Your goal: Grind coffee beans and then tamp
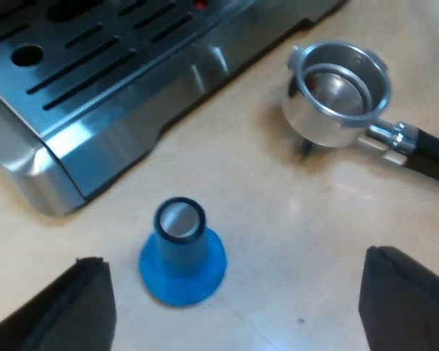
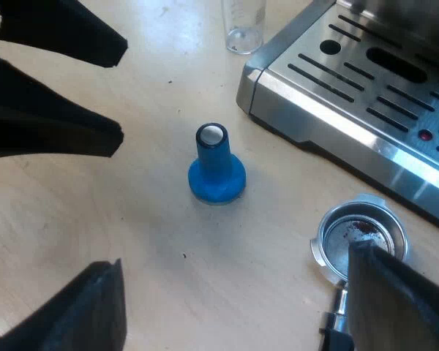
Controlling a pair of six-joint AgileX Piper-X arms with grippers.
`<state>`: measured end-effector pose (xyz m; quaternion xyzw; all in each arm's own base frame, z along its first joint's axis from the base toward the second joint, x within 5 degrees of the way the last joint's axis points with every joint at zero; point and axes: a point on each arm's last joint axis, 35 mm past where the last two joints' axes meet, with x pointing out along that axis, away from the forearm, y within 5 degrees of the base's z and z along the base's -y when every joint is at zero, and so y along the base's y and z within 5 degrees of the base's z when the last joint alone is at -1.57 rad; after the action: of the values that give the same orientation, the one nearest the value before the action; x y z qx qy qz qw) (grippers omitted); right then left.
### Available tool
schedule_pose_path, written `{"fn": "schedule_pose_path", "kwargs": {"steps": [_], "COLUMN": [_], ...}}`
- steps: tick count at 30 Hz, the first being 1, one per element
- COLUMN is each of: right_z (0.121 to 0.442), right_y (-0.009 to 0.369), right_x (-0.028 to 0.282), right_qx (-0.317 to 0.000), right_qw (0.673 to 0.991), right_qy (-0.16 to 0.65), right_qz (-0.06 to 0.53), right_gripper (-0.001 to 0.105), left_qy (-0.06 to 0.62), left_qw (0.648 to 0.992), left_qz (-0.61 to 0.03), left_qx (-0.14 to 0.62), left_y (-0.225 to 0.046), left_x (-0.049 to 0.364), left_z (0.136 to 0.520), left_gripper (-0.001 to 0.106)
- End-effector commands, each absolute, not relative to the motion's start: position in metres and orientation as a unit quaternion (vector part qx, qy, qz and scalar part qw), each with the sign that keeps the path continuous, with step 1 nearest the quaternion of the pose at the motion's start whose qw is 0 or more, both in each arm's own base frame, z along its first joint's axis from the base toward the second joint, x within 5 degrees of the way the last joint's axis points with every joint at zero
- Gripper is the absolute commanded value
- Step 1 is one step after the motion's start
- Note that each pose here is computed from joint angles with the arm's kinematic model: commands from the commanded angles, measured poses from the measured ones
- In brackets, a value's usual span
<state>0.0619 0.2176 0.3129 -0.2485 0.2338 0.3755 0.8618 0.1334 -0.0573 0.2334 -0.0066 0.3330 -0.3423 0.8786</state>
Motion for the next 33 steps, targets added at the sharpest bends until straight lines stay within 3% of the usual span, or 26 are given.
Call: {"fn": "schedule_pose_path", "kwargs": {"steps": [1,28,33], "right_z": [0.318,0.318,0.318], "right_y": [0.218,0.218,0.218], "right_x": [0.062,0.062,0.062], "right_qx": [-0.248,-0.248,-0.248], "right_qw": [0.862,0.862,0.862], "right_qy": [0.224,0.224,0.224], "right_qz": [0.381,0.381,0.381], "right_gripper": [0.065,0.065,0.065], "left_qy": [0.322,0.334,0.336], "left_qw": [0.885,0.880,0.870], "left_qz": [-0.338,-0.336,-0.361], "left_qx": [-0.007,-0.008,0.001], "left_y": [-0.058,-0.072,-0.084], "left_x": [0.137,0.179,0.181], "left_z": [0.232,0.201,0.196], "left_gripper": [0.070,0.070,0.070]}}
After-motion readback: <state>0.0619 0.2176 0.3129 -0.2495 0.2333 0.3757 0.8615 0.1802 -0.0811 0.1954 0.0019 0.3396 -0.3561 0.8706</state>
